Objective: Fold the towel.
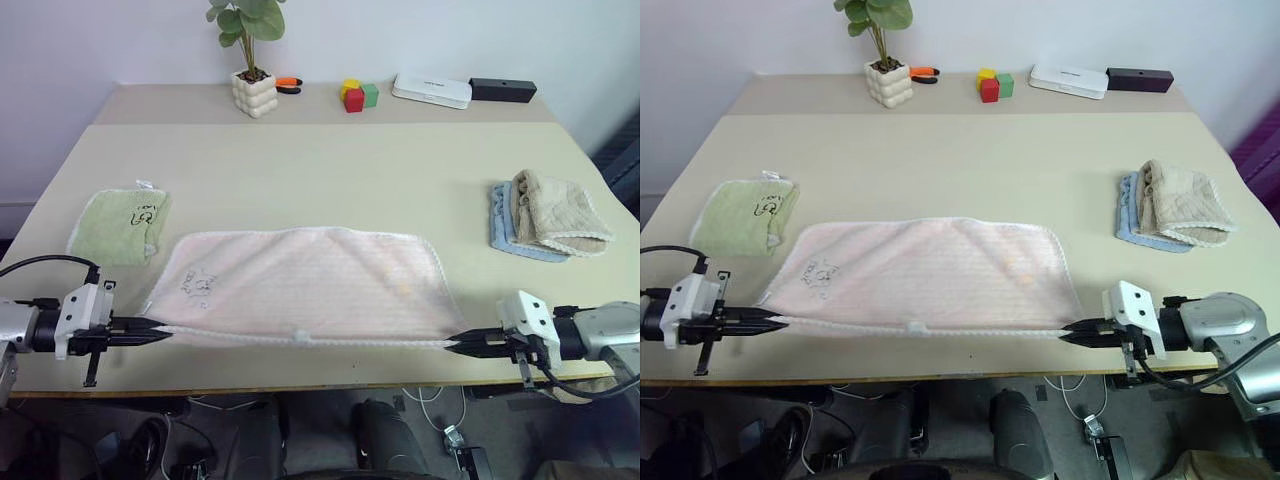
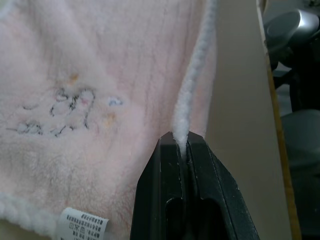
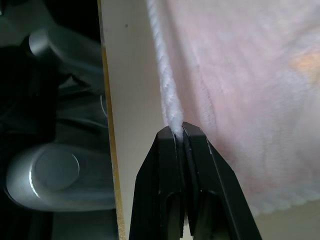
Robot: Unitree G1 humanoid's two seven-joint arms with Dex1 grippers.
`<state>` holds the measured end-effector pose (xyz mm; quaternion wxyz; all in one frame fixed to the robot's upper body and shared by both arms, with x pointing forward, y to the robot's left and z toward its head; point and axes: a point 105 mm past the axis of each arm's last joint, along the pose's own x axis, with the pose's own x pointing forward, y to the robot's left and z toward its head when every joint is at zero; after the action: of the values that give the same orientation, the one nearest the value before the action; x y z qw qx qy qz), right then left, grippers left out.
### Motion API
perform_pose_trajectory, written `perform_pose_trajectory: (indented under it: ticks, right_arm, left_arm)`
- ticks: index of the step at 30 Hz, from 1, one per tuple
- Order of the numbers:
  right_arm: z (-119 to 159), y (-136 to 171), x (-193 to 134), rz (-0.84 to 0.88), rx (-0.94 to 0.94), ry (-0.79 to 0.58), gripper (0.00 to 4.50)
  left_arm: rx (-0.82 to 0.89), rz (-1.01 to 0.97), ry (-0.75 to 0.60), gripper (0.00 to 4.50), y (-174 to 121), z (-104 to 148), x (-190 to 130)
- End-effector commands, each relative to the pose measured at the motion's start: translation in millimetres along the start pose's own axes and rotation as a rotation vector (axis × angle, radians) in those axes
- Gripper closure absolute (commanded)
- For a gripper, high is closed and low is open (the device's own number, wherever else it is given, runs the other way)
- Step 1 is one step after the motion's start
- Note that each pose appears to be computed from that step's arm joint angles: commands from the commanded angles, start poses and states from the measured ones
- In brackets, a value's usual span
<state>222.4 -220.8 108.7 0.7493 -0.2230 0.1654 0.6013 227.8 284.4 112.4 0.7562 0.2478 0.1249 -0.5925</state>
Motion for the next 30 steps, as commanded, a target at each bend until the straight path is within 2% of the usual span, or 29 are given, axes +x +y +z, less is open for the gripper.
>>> perform_pose_trajectory:
  ticks: [1, 12, 21, 30]
  right_arm:
    - [13, -13, -7, -0.052, -0.06, -0.009, 4.45]
    - [35, -78, -7, -0.247, -0.203, -0.059, 4.45]
    - [27, -133, 3, -0.414, -0.336, 0.022, 4.45]
    - [23, -152, 1, -0.496, -0.332, 0.02, 4.45]
  left_arm:
    - [0.07, 0.063, -0.016, 4.5, 15, 9, -5]
    - [0.189, 0.34, -0.066, 4.5, 91, 24, 2]
    - [0.193, 0.434, -0.011, 4.5, 123, 20, 18]
    - [0.16, 0.491, -0.007, 4.5, 136, 18, 25]
